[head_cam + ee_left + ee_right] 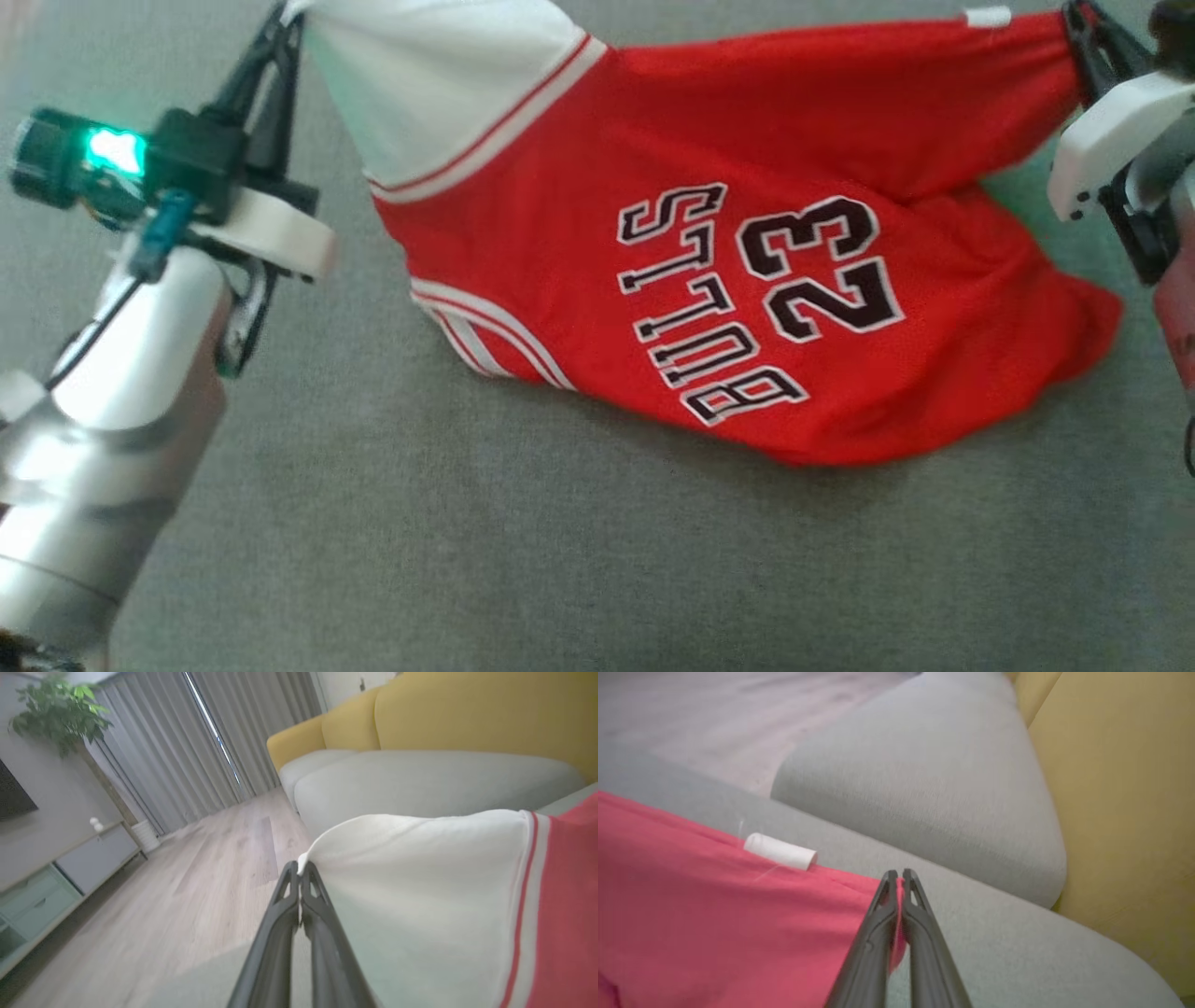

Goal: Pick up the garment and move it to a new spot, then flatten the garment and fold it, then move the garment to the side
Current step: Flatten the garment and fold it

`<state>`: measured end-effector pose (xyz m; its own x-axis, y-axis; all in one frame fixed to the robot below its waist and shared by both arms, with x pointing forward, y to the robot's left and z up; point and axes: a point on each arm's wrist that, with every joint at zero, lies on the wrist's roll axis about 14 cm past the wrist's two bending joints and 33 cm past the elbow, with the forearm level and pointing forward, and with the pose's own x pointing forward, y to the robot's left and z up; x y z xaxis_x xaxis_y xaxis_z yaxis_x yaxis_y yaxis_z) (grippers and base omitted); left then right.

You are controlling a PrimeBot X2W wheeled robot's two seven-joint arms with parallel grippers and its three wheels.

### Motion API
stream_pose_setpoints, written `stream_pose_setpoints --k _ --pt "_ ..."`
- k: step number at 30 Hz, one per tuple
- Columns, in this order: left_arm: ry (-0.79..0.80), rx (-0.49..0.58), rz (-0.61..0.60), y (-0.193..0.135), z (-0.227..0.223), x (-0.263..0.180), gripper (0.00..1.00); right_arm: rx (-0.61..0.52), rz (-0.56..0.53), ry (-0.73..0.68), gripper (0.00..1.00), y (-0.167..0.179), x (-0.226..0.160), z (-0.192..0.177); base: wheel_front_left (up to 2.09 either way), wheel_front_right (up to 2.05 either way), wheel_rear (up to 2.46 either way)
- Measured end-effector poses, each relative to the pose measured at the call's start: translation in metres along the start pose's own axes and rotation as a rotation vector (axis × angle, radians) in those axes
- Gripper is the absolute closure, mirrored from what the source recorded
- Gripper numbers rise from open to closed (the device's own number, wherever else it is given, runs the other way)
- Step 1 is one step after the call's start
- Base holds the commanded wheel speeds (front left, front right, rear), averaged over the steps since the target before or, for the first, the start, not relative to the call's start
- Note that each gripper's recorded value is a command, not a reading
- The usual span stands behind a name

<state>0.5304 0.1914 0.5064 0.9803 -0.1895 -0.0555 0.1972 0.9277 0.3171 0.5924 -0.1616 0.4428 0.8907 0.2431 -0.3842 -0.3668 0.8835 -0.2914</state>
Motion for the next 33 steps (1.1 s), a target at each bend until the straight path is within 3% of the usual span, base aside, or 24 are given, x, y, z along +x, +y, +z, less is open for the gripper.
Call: stream_pose_setpoints --k 8,15,27,33 --pt "-0.275 0.091 0.041 0.027 0.109 -0.017 1.00 0.047 -0.109 -0.305 1.00 -0.038 -0.058 0.089 0.00 0.00 0.00" --pt "-0.487 0.135 0.031 0.031 0.195 -0.051 1.00 0.065 -0.201 -0.538 1.00 -0.079 -0.136 0.160 0.00 0.00 0.00" --pt "-0.741 0.270 0.011 0.024 0.305 -0.121 1.00 0.043 -0.329 -0.766 1.00 -0.129 -0.268 0.217 0.00 0.00 0.00" --pt "-0.732 0.312 0.011 0.029 0.324 -0.117 1.00 0.006 -0.324 -0.742 1.00 -0.123 -0.270 0.223 0.00 0.00 0.00"
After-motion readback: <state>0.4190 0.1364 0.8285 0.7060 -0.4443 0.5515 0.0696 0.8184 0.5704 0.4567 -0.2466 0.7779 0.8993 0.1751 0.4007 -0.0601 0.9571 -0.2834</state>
